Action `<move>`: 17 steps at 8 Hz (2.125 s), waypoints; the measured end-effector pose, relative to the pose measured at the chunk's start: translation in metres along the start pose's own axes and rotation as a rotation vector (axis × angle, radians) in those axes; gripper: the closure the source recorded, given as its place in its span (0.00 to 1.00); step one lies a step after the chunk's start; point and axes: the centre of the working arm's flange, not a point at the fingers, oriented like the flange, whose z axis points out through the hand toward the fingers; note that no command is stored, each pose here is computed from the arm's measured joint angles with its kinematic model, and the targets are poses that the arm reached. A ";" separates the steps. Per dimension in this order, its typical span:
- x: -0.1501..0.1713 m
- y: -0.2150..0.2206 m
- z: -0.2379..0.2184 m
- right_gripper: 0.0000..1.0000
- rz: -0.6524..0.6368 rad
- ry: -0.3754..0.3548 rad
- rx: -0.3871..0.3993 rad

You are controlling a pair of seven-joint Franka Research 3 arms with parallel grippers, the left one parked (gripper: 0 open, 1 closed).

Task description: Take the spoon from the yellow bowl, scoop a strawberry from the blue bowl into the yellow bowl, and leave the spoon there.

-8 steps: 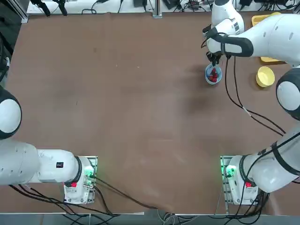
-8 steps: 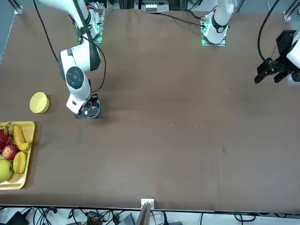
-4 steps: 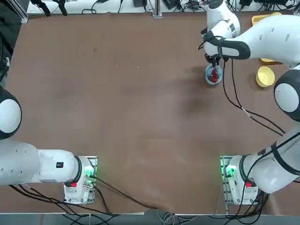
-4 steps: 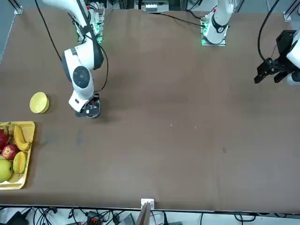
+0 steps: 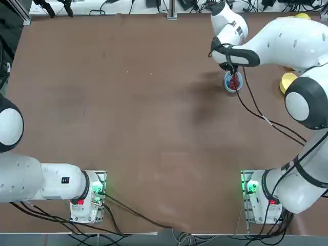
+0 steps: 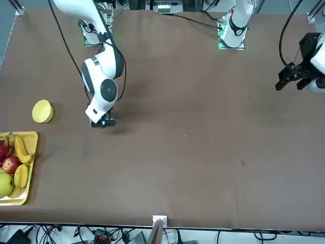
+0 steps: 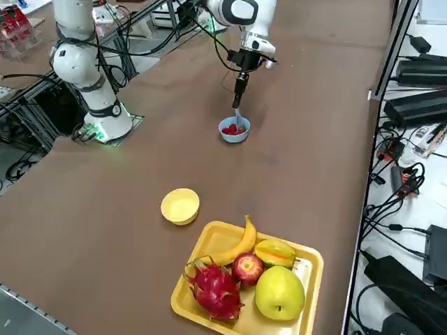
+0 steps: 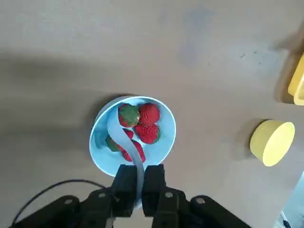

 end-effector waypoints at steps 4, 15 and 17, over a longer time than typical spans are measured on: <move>0.002 -0.021 0.008 0.89 -0.004 -0.031 -0.106; -0.010 -0.119 0.012 0.89 -0.071 0.037 -0.394; -0.013 -0.129 0.019 0.89 -0.078 0.046 -0.449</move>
